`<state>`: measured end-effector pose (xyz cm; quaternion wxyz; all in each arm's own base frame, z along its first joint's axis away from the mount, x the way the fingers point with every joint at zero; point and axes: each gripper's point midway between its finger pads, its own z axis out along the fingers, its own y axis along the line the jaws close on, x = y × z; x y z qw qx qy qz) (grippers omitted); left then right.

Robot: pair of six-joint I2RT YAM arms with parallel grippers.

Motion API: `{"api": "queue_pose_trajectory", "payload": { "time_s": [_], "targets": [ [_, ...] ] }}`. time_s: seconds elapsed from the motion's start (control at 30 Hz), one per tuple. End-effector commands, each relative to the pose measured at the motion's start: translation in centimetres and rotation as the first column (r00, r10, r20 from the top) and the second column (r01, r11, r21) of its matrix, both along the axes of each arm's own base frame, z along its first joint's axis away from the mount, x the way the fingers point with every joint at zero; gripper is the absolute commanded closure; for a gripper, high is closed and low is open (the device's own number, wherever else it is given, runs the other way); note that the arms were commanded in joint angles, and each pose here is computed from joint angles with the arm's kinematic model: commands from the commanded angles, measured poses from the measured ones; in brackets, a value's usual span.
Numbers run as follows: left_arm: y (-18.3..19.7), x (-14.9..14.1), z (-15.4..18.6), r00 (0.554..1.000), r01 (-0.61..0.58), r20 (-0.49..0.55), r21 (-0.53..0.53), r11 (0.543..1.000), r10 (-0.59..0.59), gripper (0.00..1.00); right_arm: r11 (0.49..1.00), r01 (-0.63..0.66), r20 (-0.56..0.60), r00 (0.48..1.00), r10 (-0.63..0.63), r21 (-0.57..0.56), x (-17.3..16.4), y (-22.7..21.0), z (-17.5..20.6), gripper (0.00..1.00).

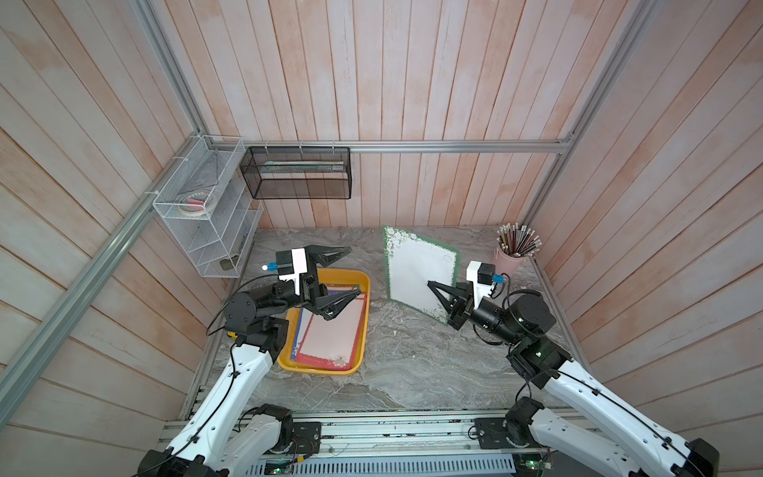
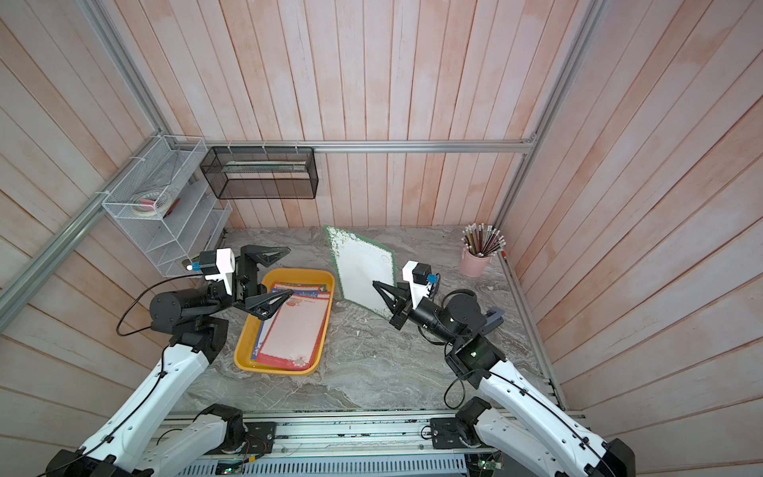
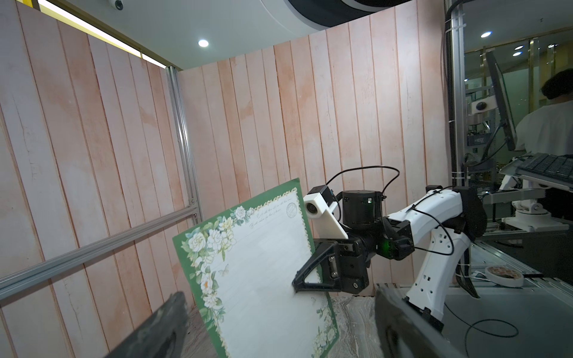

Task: Take out the stationery paper from the storage box
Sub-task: Place the stationery paper at the center of the board.

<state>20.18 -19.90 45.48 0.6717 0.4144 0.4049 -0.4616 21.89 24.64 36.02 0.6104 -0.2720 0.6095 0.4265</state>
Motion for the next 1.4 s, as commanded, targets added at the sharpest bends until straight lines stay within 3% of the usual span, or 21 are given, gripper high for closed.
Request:
{"api": "queue_pose_trajectory", "payload": {
  "time_s": [0.0, 0.3, 0.47, 0.57, 0.73, 0.87, 1.1, 1.37],
  "targets": [
    [0.3, 0.2, -0.2, 1.000, -0.029, 0.002, -0.008, 1.000, 0.029, 0.05, 0.999, -0.027, -0.113, 0.993, 0.025, -0.021, -0.1, -0.3, -0.9, 1.00],
    [0.4, 1.3, -0.2, 0.997, -0.074, -0.029, -0.005, 0.997, 0.073, 0.05, 0.994, -0.103, -0.383, 0.921, 0.078, -0.047, 1.1, -0.9, -5.4, 1.00],
    [0.4, 2.0, -0.3, 0.995, -0.090, -0.050, -0.004, 0.996, 0.090, 0.05, 0.996, -0.038, -0.540, 0.841, -0.011, -0.080, 3.2, -2.6, -9.0, 1.00],
    [0.4, 2.2, -0.4, 0.994, -0.092, -0.059, 0.001, 0.996, 0.092, 0.05, 0.997, 0.006, -0.670, 0.740, -0.056, -0.077, 4.6, -4.5, -12.2, 1.00],
    [0.3, 2.6, -0.5, 0.991, -0.116, -0.061, 0.020, 0.993, 0.117, 0.05, 0.999, 0.004, -0.850, 0.526, -0.035, -0.039, 5.3, -6.5, -17.9, 1.00],
    [0.1, 3.1, -0.6, 0.987, -0.137, -0.079, 0.036, 0.990, 0.139, 0.05, 0.999, -0.003, -0.909, 0.415, -0.040, -0.046, 5.4, -7.2, -21.6, 1.00],
    [0.0, 3.9, -1.0, 0.982, -0.165, -0.085, 0.072, 0.984, 0.171, 0.05, 0.997, 0.053, -0.945, 0.319, -0.072, -0.058, 5.4, -7.6, -25.1, 1.00],
    [0.2, 3.8, -0.9, 0.979, -0.185, -0.071, 0.072, 0.980, 0.190, 0.05, 0.991, 0.027, -0.964, 0.227, -0.135, -0.132, 4.7, -8.1, -28.3, 1.00]
  ]
}}
